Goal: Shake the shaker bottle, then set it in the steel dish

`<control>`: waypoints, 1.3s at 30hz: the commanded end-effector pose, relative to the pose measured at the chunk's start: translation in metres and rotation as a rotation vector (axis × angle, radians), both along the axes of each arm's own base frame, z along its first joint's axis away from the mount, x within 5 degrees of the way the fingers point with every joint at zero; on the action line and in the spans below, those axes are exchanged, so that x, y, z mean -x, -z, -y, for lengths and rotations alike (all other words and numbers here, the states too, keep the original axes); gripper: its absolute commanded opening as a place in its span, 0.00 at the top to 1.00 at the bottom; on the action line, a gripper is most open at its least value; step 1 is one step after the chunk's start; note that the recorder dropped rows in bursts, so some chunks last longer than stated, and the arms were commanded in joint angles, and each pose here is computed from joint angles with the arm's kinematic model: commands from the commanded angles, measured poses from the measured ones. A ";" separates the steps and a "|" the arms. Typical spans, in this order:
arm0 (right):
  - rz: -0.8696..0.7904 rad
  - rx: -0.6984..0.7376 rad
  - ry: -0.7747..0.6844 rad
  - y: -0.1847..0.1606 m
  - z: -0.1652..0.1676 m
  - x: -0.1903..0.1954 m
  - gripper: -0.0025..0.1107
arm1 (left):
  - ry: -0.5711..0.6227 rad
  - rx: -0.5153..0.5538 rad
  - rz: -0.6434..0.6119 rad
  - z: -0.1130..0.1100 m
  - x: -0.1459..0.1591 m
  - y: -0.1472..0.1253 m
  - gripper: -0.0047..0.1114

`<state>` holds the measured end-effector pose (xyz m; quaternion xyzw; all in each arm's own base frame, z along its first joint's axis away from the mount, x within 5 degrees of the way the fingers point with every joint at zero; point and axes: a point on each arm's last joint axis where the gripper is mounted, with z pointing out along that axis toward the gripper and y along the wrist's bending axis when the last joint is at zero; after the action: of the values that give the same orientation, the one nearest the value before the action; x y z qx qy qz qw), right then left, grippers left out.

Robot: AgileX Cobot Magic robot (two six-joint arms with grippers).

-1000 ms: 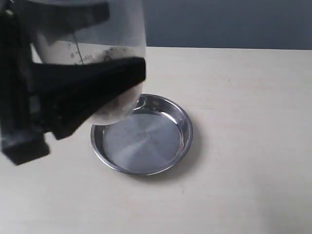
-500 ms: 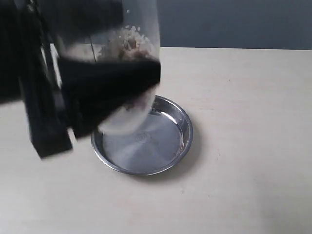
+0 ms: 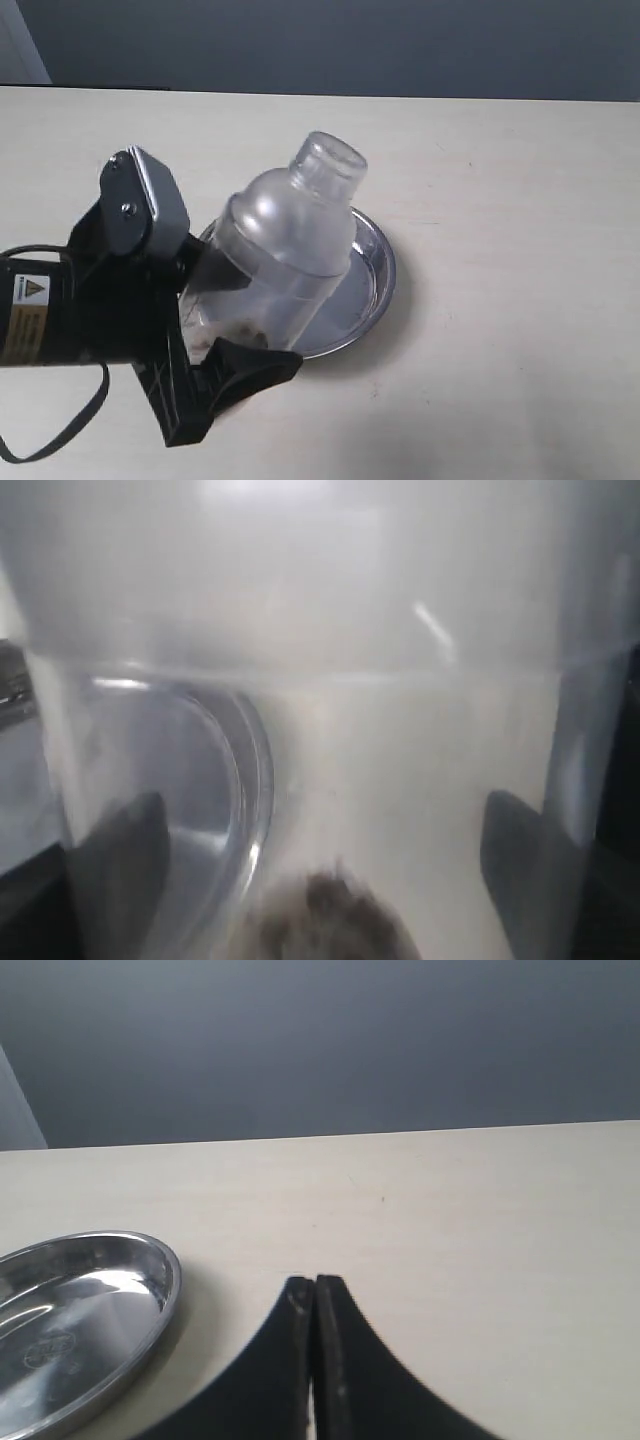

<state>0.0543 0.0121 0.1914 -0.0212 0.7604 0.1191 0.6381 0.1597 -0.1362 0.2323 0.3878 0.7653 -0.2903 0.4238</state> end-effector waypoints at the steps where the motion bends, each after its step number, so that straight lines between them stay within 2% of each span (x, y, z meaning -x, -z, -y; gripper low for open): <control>1: 0.013 -0.007 0.004 -0.001 0.000 0.000 0.99 | 0.094 0.238 0.295 0.009 0.002 -0.103 0.96; 2: 0.013 -0.007 0.004 -0.001 0.000 0.000 0.99 | 0.105 0.272 0.358 0.007 0.007 -0.123 0.96; 4: 0.013 -0.007 0.004 -0.001 0.000 0.000 0.99 | 0.125 0.293 0.398 0.004 0.015 -0.133 0.96; 5: 0.013 -0.007 0.004 -0.001 0.000 0.000 0.99 | 0.142 0.278 0.372 0.004 0.017 -0.123 0.96; 7: 0.013 -0.007 0.004 -0.001 0.000 0.000 0.99 | 0.121 0.221 0.256 0.003 0.016 -0.084 0.96; 9: 0.013 -0.007 0.004 -0.001 0.000 0.000 0.99 | -0.021 0.145 0.100 -0.003 0.008 -0.034 0.96; 11: 0.013 -0.007 0.004 -0.001 0.000 0.000 0.99 | -0.121 0.124 0.023 -0.008 0.004 -0.015 0.96; 12: 0.013 -0.007 0.004 -0.001 0.000 0.000 0.99 | -0.108 0.133 0.048 -0.007 0.003 -0.019 0.96; 13: 0.013 -0.007 0.004 -0.001 0.000 0.000 0.99 | -0.052 0.137 0.139 -0.004 0.003 -0.035 0.96; 15: 0.013 -0.007 0.004 -0.001 0.000 0.000 0.99 | 0.000 0.180 0.327 -0.002 0.003 -0.085 0.96; 16: 0.013 -0.007 0.004 -0.001 0.000 0.000 0.99 | -0.015 0.223 0.396 -0.004 0.005 -0.112 0.96; 17: 0.015 -0.007 0.004 -0.001 0.000 0.000 0.99 | -0.059 0.271 0.409 -0.007 0.006 -0.130 0.96; 18: 0.015 -0.007 0.004 -0.001 0.000 0.000 0.99 | -0.099 0.301 0.436 -0.012 0.008 -0.144 0.96; 19: 0.018 -0.008 0.005 -0.001 0.000 0.000 0.99 | -0.119 0.306 0.445 -0.014 0.009 -0.147 0.96; 21: 0.015 -0.007 0.004 -0.001 0.000 0.000 0.99 | -0.134 0.277 0.365 -0.014 0.008 -0.123 0.96; 25: 0.015 -0.007 0.004 -0.001 0.000 0.000 0.99 | -0.223 0.102 0.040 -0.014 -0.003 -0.024 0.96; 27: 0.015 -0.007 0.004 -0.001 0.000 0.000 0.99 | -0.168 0.104 -0.022 -0.008 -0.001 -0.014 0.96; 29: 0.015 -0.007 0.004 -0.001 0.000 0.000 0.99 | -0.089 0.160 0.005 -0.001 -0.001 -0.031 0.96; 32: 0.015 -0.007 0.004 -0.001 0.000 0.000 0.99 | -0.070 0.243 0.050 0.004 -0.005 -0.063 0.96; 34: 0.015 -0.007 0.004 -0.001 0.000 0.000 0.99 | -0.039 0.223 0.114 0.006 -0.007 -0.075 0.96; 37: 0.015 -0.007 0.004 -0.001 0.000 0.000 0.99 | 0.128 0.093 0.218 0.009 0.000 -0.078 0.96; 39: 0.015 -0.007 0.004 -0.001 0.000 0.000 0.99 | 0.271 0.098 0.221 0.014 0.010 -0.081 0.96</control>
<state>0.0543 0.0121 0.1914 -0.0212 0.7604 0.1191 0.6381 0.1629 -0.1452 0.3073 0.4216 0.6857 -0.3132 0.5040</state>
